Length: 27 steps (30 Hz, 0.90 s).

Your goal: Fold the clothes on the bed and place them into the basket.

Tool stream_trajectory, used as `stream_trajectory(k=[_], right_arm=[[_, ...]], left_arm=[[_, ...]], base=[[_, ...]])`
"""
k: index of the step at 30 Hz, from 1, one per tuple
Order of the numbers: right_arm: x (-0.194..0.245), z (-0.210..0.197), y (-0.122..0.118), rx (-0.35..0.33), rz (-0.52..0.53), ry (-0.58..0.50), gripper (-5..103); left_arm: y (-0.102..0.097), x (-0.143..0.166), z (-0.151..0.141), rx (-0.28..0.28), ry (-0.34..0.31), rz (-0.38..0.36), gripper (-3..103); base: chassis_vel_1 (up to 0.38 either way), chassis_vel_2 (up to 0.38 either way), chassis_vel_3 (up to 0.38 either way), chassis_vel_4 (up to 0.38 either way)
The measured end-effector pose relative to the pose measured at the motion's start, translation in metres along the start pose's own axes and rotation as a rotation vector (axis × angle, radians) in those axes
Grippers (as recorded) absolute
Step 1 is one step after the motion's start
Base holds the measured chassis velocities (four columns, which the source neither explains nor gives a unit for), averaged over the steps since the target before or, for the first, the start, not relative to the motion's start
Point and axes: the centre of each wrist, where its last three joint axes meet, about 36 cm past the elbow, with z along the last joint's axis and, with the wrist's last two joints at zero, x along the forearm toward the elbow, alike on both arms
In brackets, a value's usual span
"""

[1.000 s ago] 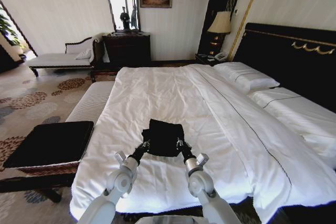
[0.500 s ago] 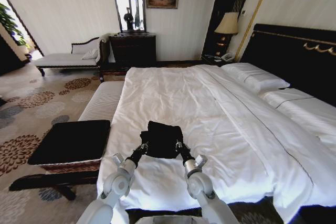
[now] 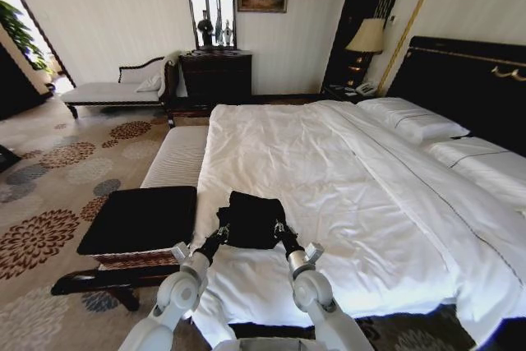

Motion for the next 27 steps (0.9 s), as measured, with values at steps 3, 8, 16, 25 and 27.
stream_trajectory(k=[3, 8, 16, 25, 27], right_arm=[[0.0, 0.001, 0.002, -0.001, -0.003, 0.002, 9], [0.001, 0.003, 0.003, -0.002, -0.003, 0.005, 9], [0.001, 0.002, 0.003, 0.002, -0.005, 0.006, 9], [0.002, 0.003, 0.004, 0.016, -0.013, 0.004, 9], [0.002, 0.003, 0.005, 0.017, -0.014, 0.003, 9]], left_arm=[[0.0, 0.002, -0.002, -0.003, -0.005, -0.001, 7], [0.001, 0.006, -0.003, -0.003, -0.008, -0.006, 7], [0.005, 0.01, -0.005, -0.01, -0.014, -0.011, 7], [0.008, 0.018, -0.01, -0.027, -0.033, -0.022, 7], [0.008, 0.019, -0.011, -0.028, -0.037, -0.024, 7]], base=[[0.178, 0.173, -0.183, -0.168], [0.28, 0.246, -0.253, -0.24], [0.315, 0.337, -0.314, -0.323], [0.34, 0.332, -0.319, -0.329], [0.212, 0.253, -0.163, -0.211]])
